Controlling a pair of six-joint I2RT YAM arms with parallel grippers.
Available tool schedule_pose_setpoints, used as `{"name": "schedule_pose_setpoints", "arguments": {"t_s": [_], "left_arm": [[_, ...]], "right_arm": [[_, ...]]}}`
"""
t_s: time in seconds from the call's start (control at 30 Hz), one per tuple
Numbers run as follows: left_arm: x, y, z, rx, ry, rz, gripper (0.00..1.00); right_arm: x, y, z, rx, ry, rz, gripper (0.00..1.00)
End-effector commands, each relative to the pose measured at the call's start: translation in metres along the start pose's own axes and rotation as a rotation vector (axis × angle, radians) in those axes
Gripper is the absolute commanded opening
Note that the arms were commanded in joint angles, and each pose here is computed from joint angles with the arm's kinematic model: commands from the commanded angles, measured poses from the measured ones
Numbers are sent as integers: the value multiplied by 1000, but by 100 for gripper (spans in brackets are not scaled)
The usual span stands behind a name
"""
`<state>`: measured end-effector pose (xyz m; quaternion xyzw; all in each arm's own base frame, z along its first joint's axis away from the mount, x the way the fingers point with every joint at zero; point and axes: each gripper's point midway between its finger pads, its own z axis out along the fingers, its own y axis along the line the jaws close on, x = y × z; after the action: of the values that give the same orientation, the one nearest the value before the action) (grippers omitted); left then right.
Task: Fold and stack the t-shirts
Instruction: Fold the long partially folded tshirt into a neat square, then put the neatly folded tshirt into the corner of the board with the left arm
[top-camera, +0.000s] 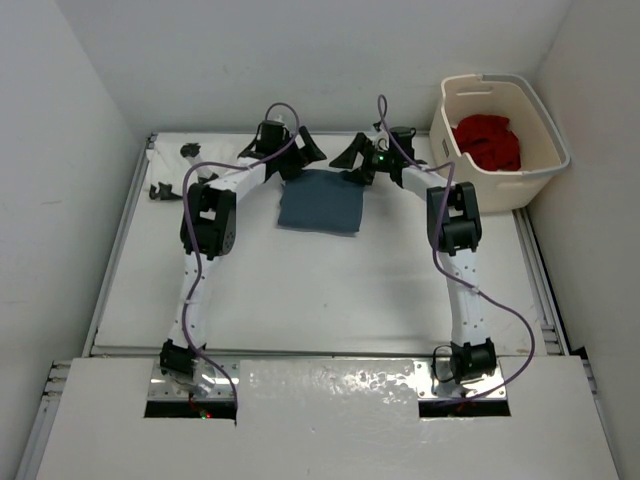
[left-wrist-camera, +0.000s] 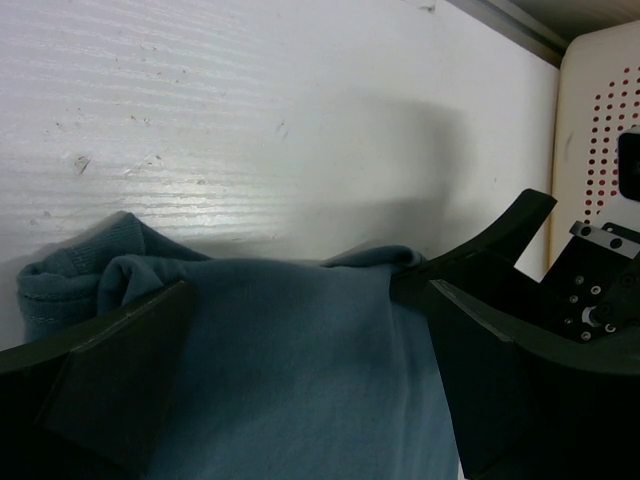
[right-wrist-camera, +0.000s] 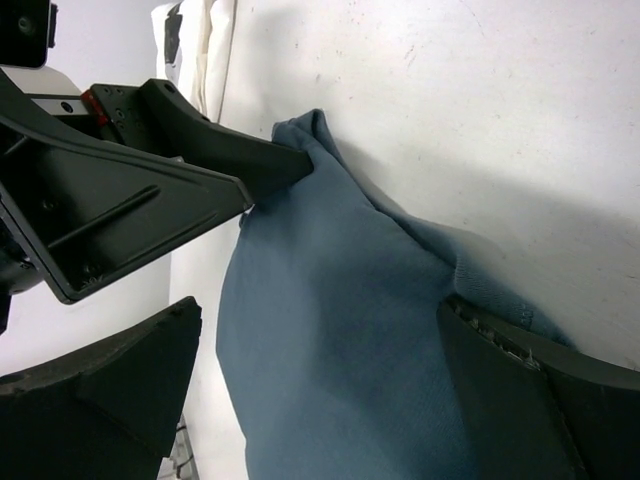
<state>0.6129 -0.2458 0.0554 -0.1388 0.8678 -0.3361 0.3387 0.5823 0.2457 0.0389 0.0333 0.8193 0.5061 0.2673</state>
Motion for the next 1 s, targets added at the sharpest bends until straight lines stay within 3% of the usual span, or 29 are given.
{"name": "schedule_pose_setpoints", "arguments": {"t_s": [0.0,0.13,0.27,0.53,0.77,0.97], "left_arm": [[-26,-18,-17,11,-42,40,100],[-63,-60,-61,34,-117,144,100],[-73,-68,-102,-29,-155,208,100],[-39,-26,-139,-206,-62,292,100],[8,20,-127,-292,124,336,100],[28,44,-110,-340,180,325,98]], "right_arm": [[-23,22,-9,-19,-27,-68,99],[-56,94,-45,-60,-78,-240,99],[-55,127,-83,12,-92,-362,99],[24,89,-149,265,-27,-433,99],[66,75,-185,379,14,-441,99],[75,75,-202,421,12,-464,99]]}}
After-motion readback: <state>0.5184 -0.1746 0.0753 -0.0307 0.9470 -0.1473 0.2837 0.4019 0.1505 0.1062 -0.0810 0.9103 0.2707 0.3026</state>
